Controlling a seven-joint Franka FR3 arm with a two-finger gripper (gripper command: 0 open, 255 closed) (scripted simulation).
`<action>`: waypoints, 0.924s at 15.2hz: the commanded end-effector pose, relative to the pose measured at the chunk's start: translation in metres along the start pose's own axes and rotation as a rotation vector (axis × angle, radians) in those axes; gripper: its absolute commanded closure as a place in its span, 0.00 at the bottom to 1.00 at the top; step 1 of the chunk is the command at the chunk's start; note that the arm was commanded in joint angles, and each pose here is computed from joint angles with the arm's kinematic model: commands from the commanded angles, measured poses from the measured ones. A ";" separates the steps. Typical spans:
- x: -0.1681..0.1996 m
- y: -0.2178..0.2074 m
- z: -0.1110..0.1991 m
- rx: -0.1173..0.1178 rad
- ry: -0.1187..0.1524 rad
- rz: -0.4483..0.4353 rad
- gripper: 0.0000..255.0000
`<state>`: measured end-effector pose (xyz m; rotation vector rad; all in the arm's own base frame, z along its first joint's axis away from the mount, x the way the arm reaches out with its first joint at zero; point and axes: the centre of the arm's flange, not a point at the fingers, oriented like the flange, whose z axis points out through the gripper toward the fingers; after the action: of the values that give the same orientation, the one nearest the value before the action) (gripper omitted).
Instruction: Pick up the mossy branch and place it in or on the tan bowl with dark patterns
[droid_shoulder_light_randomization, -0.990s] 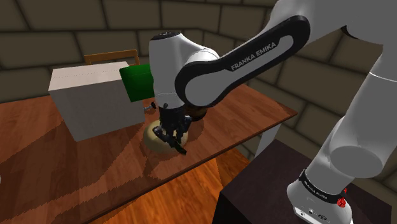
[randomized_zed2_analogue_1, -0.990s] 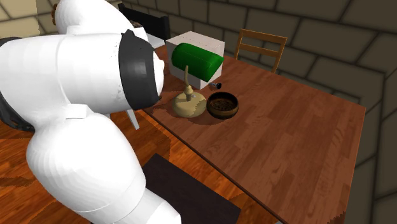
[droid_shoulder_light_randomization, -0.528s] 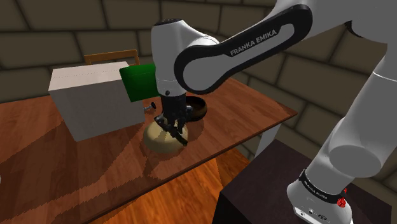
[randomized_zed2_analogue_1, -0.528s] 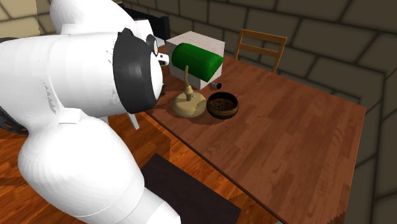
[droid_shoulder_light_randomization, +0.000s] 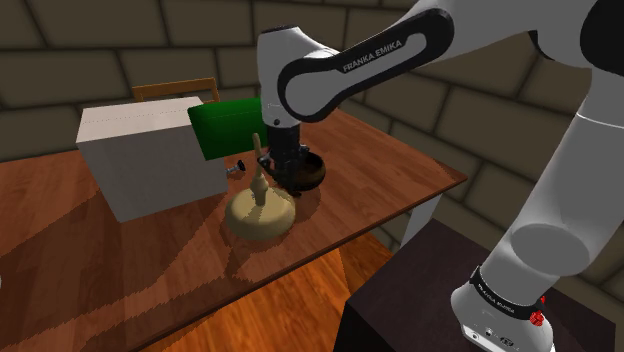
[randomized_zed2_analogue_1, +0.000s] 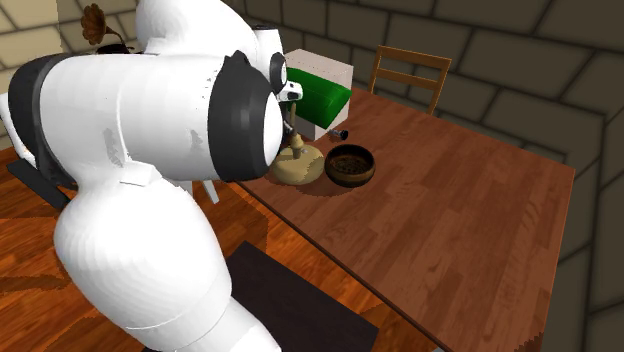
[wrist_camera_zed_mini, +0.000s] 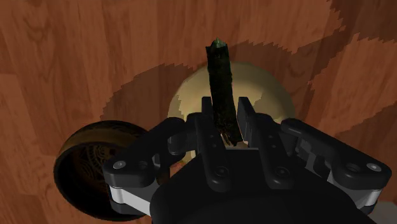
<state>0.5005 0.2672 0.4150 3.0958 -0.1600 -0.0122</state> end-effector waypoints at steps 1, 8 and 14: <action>0.019 0.020 0.001 0.000 0.000 -0.001 1.00; 0.087 0.083 0.002 0.000 0.000 -0.001 1.00; 0.145 0.137 0.004 0.000 0.000 -0.001 1.00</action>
<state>0.6210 0.1249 0.4184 3.0964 -0.1588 -0.0110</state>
